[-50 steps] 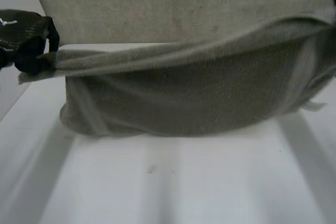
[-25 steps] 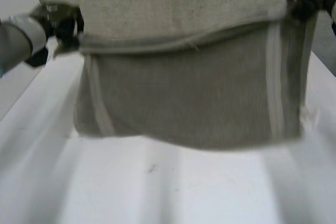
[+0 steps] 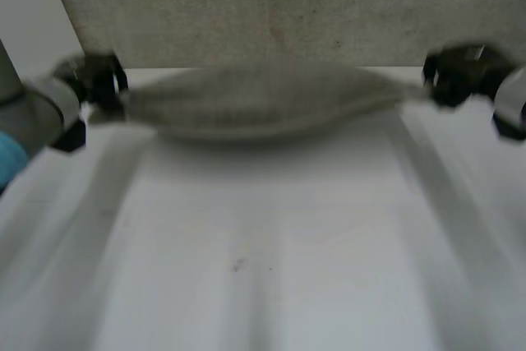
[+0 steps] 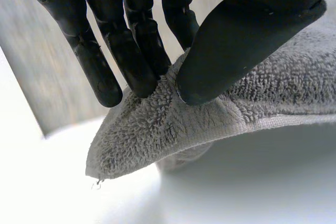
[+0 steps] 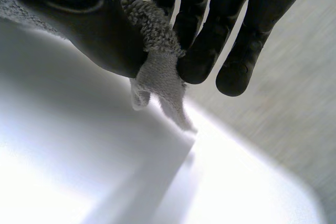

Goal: Fold the towel.

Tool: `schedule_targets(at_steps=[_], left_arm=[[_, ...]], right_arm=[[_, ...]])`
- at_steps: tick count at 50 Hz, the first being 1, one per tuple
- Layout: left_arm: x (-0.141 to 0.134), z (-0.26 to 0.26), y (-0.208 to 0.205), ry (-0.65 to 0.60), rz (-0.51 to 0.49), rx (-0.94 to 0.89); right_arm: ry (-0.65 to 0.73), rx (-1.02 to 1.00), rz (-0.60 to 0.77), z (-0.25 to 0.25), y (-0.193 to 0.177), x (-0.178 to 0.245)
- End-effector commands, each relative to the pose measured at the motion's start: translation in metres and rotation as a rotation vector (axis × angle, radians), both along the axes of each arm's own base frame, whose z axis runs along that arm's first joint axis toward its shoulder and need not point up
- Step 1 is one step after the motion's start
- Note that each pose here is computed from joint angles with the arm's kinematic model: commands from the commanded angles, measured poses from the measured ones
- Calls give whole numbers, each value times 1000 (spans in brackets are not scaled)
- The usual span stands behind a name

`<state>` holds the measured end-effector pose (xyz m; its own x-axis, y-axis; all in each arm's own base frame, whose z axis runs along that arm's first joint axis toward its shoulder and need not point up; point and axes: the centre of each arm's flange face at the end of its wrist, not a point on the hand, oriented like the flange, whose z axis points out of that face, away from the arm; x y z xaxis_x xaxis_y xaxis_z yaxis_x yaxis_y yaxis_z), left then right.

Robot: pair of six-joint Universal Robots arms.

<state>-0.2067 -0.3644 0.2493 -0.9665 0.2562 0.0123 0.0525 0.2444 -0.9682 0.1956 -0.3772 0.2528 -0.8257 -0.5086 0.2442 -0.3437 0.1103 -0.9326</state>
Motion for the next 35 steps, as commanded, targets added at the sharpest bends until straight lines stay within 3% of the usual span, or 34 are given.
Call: schedule_targets(at_steps=[1,6,11,35], left_arm=[[5,-79,26,-172,-53,121],[8,-116,47,-328,-114,156],[10,-116,59,-376,-141,160],[14,-113,99,-362,-158,65]], right_arm=[[153,203,62,-92,29,-2],[184,274,49,-122,44,-15],[171,228,18,-103,45,-26],[153,178,-52,-93,35,-48]])
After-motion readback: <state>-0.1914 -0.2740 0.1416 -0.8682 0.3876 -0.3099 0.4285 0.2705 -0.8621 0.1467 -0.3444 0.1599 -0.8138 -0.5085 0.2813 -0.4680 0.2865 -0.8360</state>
